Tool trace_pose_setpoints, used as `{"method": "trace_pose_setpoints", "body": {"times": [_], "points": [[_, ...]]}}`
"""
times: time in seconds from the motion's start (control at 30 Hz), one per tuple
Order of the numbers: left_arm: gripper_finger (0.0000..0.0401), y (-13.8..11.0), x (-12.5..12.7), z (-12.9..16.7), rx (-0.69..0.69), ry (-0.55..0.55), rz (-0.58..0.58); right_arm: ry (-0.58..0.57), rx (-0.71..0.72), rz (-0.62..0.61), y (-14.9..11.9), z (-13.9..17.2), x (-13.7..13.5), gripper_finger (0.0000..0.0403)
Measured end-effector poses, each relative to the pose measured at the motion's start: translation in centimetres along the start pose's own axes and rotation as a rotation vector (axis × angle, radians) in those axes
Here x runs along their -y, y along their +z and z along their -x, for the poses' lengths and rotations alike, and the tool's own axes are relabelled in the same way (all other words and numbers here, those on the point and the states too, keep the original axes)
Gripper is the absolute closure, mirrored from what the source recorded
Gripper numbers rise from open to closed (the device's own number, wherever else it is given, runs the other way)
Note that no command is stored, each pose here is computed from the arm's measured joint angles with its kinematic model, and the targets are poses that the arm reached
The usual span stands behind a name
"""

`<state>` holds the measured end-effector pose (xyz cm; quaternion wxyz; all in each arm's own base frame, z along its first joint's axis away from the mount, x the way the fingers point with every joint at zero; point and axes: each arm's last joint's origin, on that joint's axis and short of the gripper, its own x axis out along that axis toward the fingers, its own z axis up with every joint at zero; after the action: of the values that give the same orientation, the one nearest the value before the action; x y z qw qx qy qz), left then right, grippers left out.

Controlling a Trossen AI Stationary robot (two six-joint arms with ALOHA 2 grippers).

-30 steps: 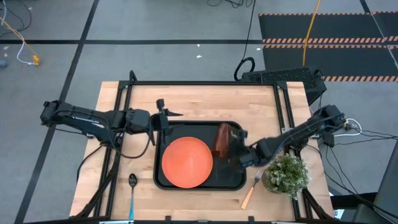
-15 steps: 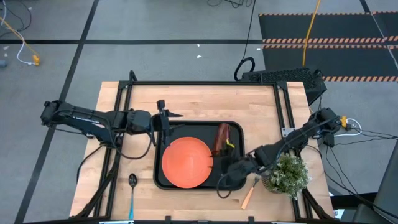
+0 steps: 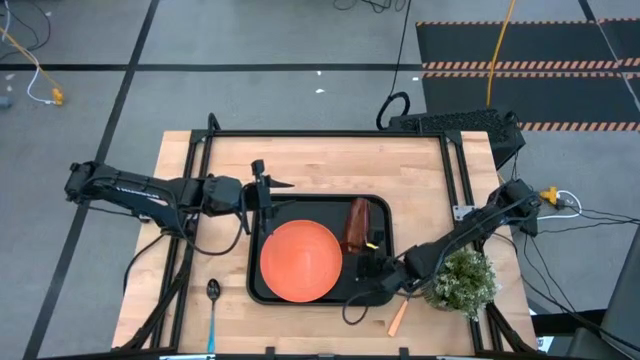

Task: Pick and place plate/cup/fork/spoon on tray
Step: Put the orange glass on the black serving tray

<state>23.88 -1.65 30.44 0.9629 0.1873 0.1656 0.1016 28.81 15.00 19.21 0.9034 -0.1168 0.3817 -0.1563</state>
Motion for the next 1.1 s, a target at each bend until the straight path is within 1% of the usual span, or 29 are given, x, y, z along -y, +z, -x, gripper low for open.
{"method": "trace_pose_setpoints", "body": {"times": [0.1, 0.2, 0.27, 0.5, 0.67, 0.83, 0.9, 0.97, 1.03, 1.1], "points": [[0.0224, 0.0, 0.0, 0.0, 0.001, -0.001, 0.005, -0.05, -0.053, 0.03, -0.9, -0.3, 0.1, 0.0228], [0.0224, 0.0, 0.0, 0.0, 0.003, -0.001, 0.016, -0.096, -0.04, 0.013, -0.8, 0.0, 0.5, 0.0228], [0.0224, 0.1, 0.0, 0.0, 0.008, 0.001, 0.02, -0.117, -0.057, 0.015, -1.0, 0.0, 0.6, 0.0228], [0.0224, 0.2, 0.0, 0.0, 0.019, 0.004, 0.025, -0.169, -0.138, 0.019, -1.9, -0.2, 1.5, 0.0227], [0.0224, 0.2, 0.0, 0.0, 0.019, 0.004, 0.031, -0.195, -0.159, 0.013, -2.0, -0.6, 2.1, 0.0231], [0.0224, 0.2, 0.0, 0.0, 0.018, 0.004, 0.033, -0.229, -0.199, 0.026, -3.3, -1.5, 2.9, 0.0241], [0.0224, 0.2, 0.0, 0.0, 0.018, 0.003, 0.032, -0.241, -0.216, 0.038, -3.9, -1.8, 3.1, 0.025], [0.0224, 0.2, 0.0, 0.0, 0.017, 0.003, 0.032, -0.252, -0.223, 0.05, -4.1, -1.9, 3.3, 0.0269], [0.0224, 0.2, 0.0, 0.0, 0.017, 0.003, 0.032, -0.266, -0.215, 0.074, -4.1, -1.8, 3.3, 0.0301], [0.0224, 0.2, 0.0, 0.0, 0.017, 0.003, 0.03, -0.278, -0.203, 0.095, -3.8, -1.8, 3.3, 0.0349]]}}
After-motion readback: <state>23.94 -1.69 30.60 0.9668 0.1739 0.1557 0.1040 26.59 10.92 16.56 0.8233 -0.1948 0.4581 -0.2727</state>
